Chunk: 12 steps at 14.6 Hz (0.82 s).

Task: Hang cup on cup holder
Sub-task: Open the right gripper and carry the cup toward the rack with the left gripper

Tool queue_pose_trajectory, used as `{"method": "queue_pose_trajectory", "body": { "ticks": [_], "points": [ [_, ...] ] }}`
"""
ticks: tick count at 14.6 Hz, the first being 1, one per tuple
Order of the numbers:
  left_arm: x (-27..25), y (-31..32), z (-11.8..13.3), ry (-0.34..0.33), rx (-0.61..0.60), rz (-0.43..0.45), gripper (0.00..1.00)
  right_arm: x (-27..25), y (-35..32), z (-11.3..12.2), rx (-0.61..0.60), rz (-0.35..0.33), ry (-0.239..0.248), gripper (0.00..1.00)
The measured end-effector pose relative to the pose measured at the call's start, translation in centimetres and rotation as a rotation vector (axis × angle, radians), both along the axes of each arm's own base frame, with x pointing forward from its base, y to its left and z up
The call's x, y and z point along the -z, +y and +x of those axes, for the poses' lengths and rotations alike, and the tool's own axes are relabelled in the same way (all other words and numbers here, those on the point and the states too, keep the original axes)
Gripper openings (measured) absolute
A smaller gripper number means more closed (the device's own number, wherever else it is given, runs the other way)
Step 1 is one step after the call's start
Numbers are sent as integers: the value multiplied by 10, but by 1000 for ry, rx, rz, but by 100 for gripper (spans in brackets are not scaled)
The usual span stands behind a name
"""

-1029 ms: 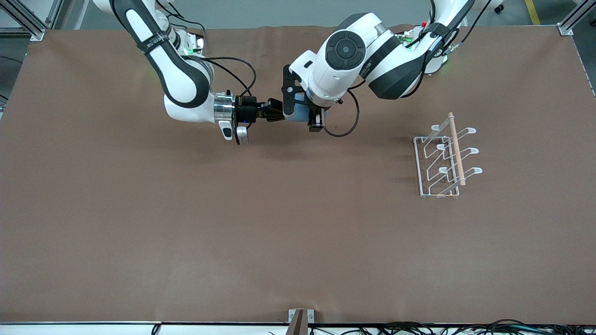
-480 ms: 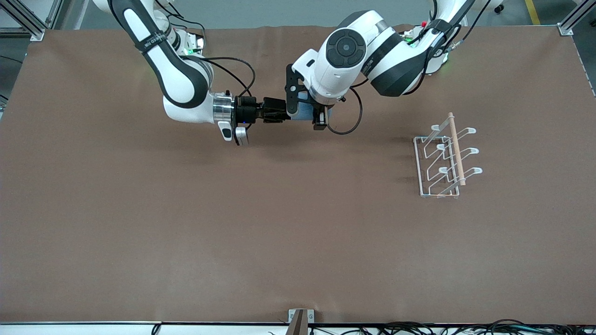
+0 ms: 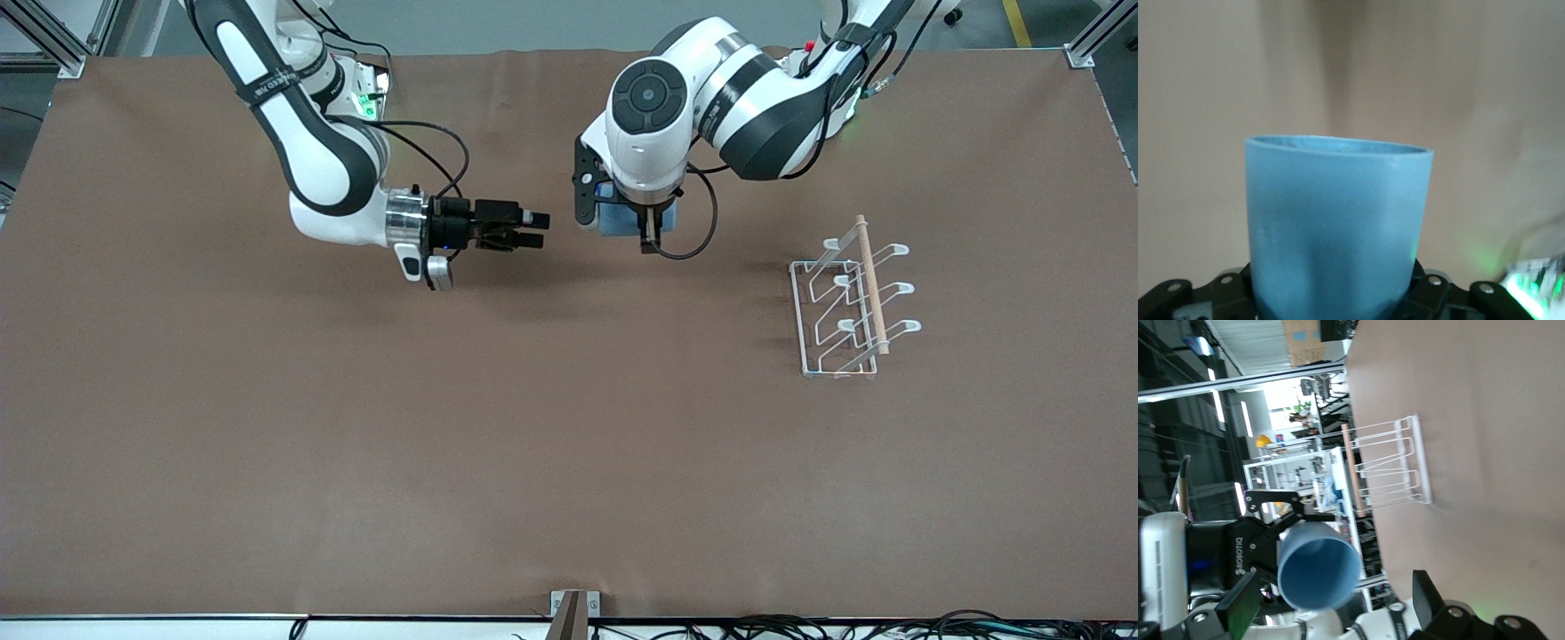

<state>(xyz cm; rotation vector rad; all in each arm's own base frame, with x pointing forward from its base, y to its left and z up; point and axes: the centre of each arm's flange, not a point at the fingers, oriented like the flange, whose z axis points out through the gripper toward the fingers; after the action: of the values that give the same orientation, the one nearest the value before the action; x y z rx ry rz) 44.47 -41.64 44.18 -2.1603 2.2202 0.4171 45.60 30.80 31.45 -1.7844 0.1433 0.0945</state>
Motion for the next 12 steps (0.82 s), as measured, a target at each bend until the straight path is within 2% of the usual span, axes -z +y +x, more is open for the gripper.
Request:
{"method": "queue_pose_trajectory", "body": {
  "ticks": [2,6,10,12],
  "points": [
    [-5,24,6,-25,6,129,74,4,-33,16,-32,-89,-17,100],
    [-13,68,22,-107,-4,376,74,-3,-106,53,-122,-332,-36,100],
    [-8,103,39,-185,11,626,74,-26,-173,78,-197,-681,-69,100],
    [5,118,48,-198,25,747,74,-42,-205,91,-196,-844,-80,100]
  ]
}}
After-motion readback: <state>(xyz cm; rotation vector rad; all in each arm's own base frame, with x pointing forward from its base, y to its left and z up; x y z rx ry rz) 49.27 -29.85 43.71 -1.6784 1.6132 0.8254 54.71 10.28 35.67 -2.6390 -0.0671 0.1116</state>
